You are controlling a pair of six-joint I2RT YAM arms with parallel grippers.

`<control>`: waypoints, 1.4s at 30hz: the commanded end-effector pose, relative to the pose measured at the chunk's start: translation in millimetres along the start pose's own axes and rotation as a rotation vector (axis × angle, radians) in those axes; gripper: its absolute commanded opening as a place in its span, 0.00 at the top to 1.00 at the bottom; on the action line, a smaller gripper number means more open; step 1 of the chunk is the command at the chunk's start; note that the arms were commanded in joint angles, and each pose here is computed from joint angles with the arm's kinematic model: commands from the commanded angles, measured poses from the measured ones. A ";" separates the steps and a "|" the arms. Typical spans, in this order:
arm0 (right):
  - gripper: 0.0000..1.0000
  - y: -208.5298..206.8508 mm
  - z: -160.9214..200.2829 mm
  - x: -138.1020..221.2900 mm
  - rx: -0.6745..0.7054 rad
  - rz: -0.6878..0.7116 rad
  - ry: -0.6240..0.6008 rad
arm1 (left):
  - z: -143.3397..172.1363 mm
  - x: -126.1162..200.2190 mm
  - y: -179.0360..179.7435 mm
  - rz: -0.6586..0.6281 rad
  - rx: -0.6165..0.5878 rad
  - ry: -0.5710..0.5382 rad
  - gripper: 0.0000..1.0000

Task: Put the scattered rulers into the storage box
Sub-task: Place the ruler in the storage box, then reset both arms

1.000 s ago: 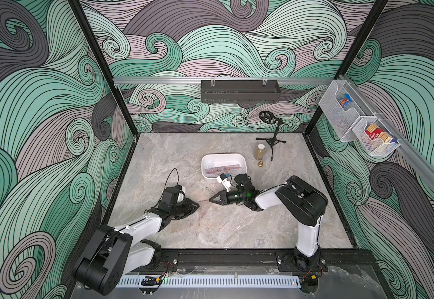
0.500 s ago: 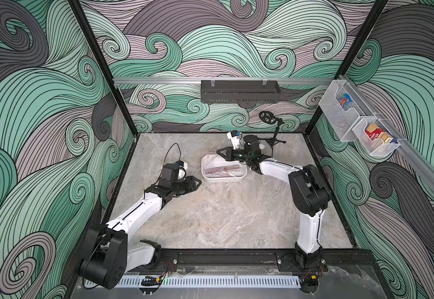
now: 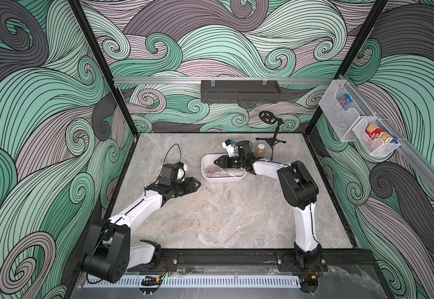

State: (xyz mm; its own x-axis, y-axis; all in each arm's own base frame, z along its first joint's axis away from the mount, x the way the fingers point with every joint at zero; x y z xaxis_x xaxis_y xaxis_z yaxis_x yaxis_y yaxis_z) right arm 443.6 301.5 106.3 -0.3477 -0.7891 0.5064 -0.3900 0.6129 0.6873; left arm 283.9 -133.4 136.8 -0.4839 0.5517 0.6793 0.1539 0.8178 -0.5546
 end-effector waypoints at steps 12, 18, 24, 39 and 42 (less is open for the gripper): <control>0.00 28.0 26.5 208.8 0.481 0.601 -0.414 | -48.0 73.5 66.1 -0.627 -0.157 -0.596 0.01; 0.00 -29.9 80.4 319.2 0.521 0.901 -0.909 | -16.4 53.8 96.0 -0.641 -0.457 -0.667 0.03; 0.00 -79.4 109.6 354.0 0.383 1.039 -1.162 | -51.9 50.0 82.6 -0.508 -0.538 -0.811 0.04; 0.00 -132.5 64.3 305.4 0.351 0.909 -0.928 | -67.6 41.5 115.0 -0.477 -0.496 -0.883 0.01; 0.00 -134.1 60.8 304.7 0.354 0.880 -0.921 | -67.7 41.6 114.9 -0.477 -0.498 -0.884 0.01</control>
State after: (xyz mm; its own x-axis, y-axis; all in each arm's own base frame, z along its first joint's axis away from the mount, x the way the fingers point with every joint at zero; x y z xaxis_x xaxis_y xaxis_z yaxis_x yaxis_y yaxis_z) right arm 335.1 -23.3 137.8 -0.9849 0.1568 0.0729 0.1620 0.9842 0.0720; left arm 337.5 -3.9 123.2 -0.9910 -0.0029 0.1336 0.0051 0.9982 0.0592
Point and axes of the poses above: each gripper's point midway between its finger pads, its own x axis back along the fingers, its own y axis along the line the jaws close on, z = x × y, the point moved 4 cm from there along x, back along the fingers, and after that the axes turned 5 degrees about -x, right-handed, at the moved point
